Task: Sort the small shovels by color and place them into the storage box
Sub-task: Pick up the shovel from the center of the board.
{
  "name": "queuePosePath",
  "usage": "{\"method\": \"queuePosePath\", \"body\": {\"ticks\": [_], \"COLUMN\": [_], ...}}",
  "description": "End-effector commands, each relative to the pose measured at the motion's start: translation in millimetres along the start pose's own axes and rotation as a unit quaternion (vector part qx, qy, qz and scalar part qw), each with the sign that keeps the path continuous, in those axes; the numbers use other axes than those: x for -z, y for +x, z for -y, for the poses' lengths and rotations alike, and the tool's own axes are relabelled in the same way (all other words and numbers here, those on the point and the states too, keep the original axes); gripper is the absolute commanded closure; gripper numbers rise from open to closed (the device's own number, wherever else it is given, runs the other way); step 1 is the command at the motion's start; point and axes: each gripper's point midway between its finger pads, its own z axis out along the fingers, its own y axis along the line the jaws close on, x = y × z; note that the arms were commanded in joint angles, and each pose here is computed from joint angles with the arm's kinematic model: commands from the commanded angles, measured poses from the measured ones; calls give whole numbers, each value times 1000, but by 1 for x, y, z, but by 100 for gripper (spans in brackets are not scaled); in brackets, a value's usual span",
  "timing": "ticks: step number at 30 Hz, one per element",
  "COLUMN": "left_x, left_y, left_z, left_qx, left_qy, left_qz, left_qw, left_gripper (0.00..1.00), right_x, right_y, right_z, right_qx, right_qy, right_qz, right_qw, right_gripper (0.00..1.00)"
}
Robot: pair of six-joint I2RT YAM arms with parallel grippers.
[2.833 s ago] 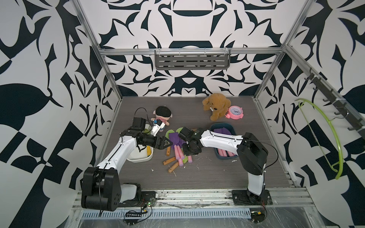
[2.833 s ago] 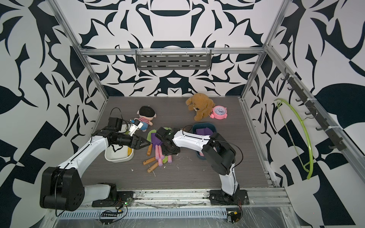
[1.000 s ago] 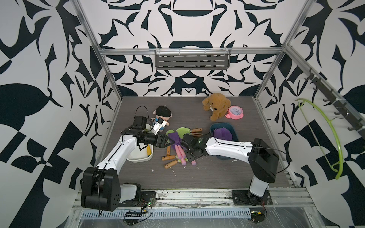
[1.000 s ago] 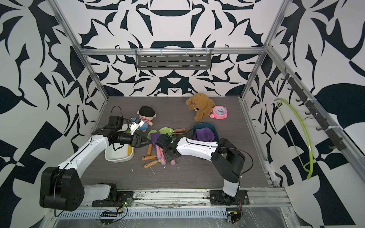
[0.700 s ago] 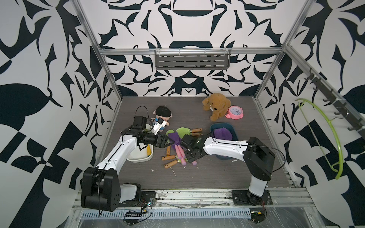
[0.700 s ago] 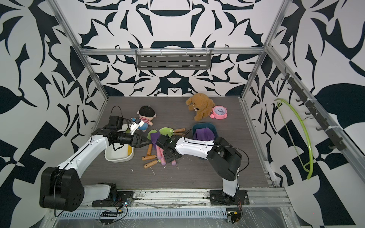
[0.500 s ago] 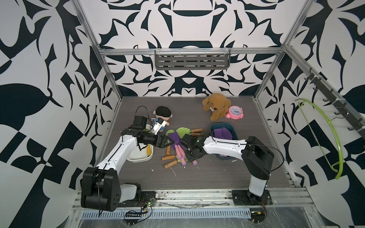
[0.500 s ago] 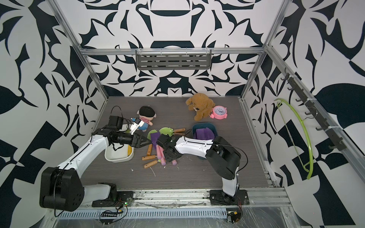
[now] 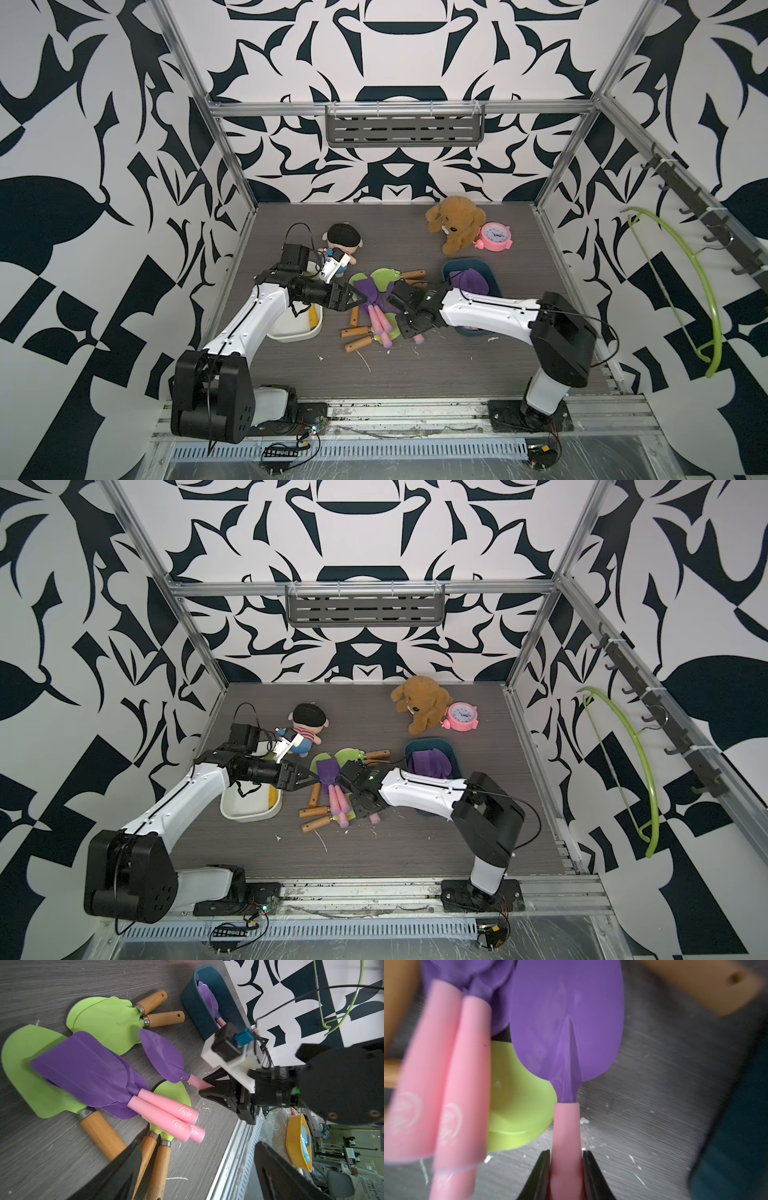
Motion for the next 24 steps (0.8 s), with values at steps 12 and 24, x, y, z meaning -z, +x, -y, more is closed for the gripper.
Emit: {"method": "queuePosePath", "body": {"ticks": [12, 24], "left_x": [-24, -27], "left_y": [-23, -30], "left_z": [18, 14], "left_qx": [75, 111], "left_qy": [82, 80], "left_qz": [-1, 7], "left_qw": [994, 991], "left_gripper": [20, 62], "right_x": [74, 88], "right_y": [-39, -40], "right_z": [-41, -57], "right_qx": [140, 175], "right_qy": [-38, -41], "right_qz": [164, 191], "right_qw": [976, 965], "right_gripper": [89, 89]}}
